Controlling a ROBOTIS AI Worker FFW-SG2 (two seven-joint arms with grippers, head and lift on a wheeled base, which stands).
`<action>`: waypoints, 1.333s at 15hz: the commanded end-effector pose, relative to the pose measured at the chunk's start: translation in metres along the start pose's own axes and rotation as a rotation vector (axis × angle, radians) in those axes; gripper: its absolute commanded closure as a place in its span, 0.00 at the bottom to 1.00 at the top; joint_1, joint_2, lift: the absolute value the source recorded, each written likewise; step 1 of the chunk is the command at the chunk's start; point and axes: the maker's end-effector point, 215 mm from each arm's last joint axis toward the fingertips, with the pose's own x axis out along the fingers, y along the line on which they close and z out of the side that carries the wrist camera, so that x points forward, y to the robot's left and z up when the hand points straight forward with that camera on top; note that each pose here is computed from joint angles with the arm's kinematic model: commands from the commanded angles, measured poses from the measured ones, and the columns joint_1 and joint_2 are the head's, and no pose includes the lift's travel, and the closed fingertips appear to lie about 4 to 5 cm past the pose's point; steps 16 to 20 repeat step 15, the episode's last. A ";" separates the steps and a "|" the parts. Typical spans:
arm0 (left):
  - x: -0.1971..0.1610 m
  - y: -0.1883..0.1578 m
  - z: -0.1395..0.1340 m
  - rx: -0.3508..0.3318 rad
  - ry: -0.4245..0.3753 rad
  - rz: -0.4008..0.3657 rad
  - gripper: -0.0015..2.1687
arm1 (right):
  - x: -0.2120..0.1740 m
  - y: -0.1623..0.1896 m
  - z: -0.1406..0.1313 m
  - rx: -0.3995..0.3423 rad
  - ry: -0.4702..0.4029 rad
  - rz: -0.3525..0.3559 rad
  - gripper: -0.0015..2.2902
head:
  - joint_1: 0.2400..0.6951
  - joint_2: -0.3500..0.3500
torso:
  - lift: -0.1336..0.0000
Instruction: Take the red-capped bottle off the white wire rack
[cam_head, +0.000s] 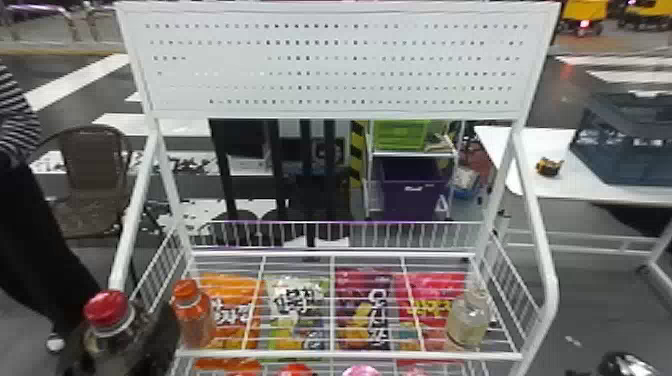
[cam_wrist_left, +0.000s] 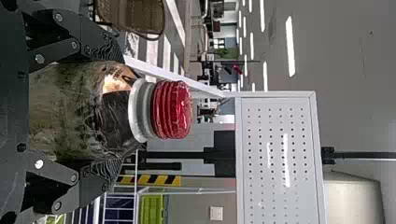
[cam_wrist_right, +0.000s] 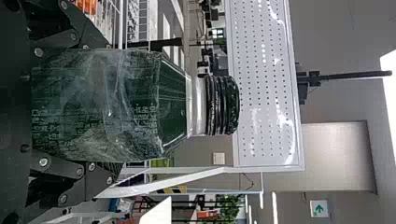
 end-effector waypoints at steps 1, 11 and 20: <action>0.001 -0.002 0.001 -0.005 -0.003 -0.003 0.94 | -0.001 0.002 0.001 0.001 -0.002 0.002 0.52 | 0.57 0.50 | 1.00; 0.000 -0.001 0.001 -0.006 -0.001 0.004 0.94 | -0.002 0.001 0.006 -0.009 -0.005 0.004 0.52 | 0.57 0.50 | 1.00; -0.001 -0.001 0.002 -0.005 -0.003 0.003 0.94 | -0.003 0.001 0.006 -0.008 -0.008 0.003 0.52 | 0.57 0.50 | 1.00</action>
